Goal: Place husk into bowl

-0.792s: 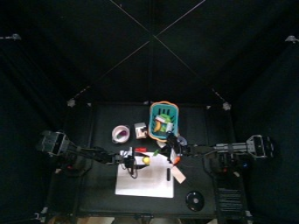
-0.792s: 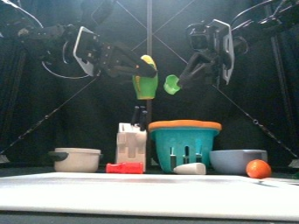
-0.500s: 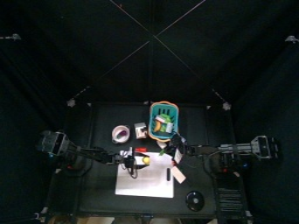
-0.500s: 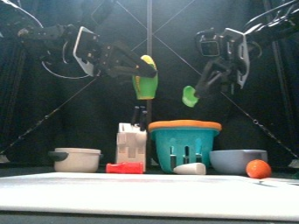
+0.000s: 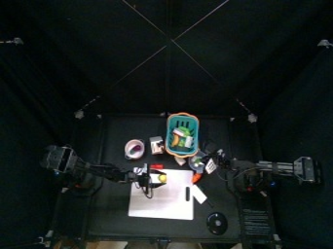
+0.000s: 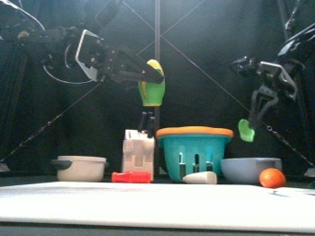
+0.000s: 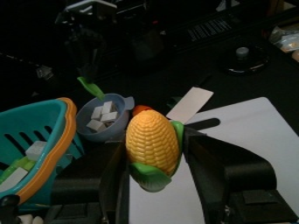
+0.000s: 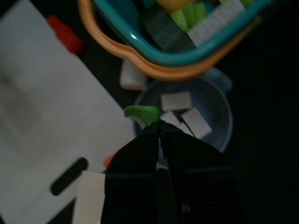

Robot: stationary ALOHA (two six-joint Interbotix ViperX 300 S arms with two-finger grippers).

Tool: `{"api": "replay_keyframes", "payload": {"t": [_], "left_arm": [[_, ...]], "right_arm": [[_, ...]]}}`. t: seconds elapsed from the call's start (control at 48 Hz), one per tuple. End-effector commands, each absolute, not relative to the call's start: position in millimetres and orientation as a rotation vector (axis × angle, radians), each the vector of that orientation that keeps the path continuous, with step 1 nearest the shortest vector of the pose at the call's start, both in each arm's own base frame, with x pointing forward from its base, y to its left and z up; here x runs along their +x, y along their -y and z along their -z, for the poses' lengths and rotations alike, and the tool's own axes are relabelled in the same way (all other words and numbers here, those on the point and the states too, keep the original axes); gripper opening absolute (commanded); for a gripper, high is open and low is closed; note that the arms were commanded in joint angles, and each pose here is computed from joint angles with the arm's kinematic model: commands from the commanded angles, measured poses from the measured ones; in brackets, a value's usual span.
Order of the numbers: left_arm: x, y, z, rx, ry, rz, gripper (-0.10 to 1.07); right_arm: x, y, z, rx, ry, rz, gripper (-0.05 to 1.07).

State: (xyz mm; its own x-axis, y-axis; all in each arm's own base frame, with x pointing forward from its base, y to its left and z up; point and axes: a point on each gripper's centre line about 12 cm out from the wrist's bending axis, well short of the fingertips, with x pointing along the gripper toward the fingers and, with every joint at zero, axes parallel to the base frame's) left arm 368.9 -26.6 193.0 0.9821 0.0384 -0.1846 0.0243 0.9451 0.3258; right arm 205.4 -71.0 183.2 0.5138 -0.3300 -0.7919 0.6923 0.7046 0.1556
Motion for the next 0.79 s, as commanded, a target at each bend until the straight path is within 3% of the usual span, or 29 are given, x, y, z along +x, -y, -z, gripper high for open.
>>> {"api": "replay_keyframes", "payload": {"t": [0.0,0.479,0.771], "left_arm": [[371,25,-202,0.334,-0.161,-0.017,0.65],[371,23,-200,0.332,-0.168,-0.021,0.65],[370,23,-200,0.332,-0.17,-0.021,0.65]], "right_arm": [[205,72,-178,0.509,-0.835,0.655,0.43],[213,72,-170,0.526,-0.868,0.656,0.46],[216,72,-173,0.534,-0.856,0.652,0.7]]}}
